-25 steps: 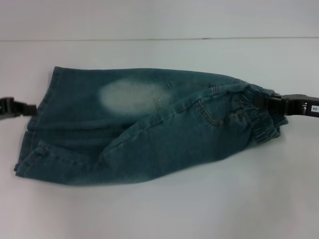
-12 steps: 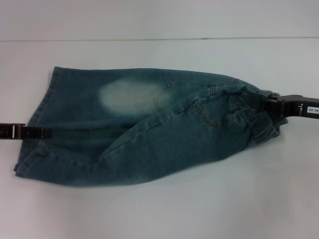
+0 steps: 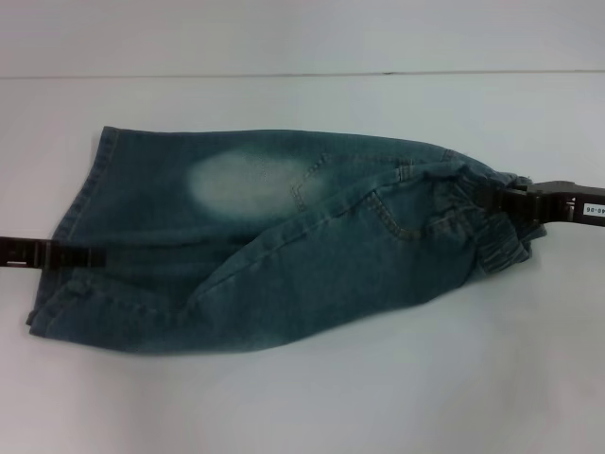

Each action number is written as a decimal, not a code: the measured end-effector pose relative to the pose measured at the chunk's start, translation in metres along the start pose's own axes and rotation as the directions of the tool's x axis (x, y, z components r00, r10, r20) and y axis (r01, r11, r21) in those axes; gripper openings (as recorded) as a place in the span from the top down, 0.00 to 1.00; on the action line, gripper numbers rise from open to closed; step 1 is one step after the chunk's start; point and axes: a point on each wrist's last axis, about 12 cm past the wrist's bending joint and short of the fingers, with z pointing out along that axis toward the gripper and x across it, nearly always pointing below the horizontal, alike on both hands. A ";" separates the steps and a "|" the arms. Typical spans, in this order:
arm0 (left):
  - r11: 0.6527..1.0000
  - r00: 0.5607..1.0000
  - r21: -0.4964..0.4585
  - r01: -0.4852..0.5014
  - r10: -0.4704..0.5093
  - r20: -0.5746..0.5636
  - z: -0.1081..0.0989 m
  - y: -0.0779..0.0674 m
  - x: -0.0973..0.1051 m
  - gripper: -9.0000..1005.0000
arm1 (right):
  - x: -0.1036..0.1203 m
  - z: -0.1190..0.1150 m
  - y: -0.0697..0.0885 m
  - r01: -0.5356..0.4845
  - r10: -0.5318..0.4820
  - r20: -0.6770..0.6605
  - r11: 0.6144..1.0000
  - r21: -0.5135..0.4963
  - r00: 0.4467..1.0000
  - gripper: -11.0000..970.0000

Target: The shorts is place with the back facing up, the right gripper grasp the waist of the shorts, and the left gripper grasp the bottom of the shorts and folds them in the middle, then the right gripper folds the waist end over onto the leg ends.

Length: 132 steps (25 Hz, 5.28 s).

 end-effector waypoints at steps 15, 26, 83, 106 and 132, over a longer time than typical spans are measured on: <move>1.000 1.000 -0.025 -0.010 0.010 -0.009 0.002 0.002 0.006 0.39 | -0.001 0.002 -0.001 0.014 -0.014 -0.005 1.000 0.009 1.000 0.94; 0.999 1.000 -0.036 -0.011 0.011 -0.004 0.005 0.003 0.007 0.39 | -0.001 0.002 -0.001 0.018 -0.018 -0.004 1.000 0.009 1.000 0.94; 1.000 0.979 -0.020 0.012 -0.008 0.205 -0.005 0.001 -0.012 0.98 | -0.006 -0.012 -0.006 -0.044 0.039 0.165 0.999 0.025 0.986 0.94; 0.991 0.885 -0.128 0.035 0.028 0.465 0.037 0.000 -0.064 0.98 | 0.006 -0.004 -0.038 -0.158 0.105 0.183 0.939 0.306 0.978 0.94; 0.977 0.877 -0.208 0.052 0.055 0.477 0.055 0.001 -0.069 0.78 | -0.004 0.013 -0.035 -0.103 0.064 0.126 0.939 0.327 0.990 0.78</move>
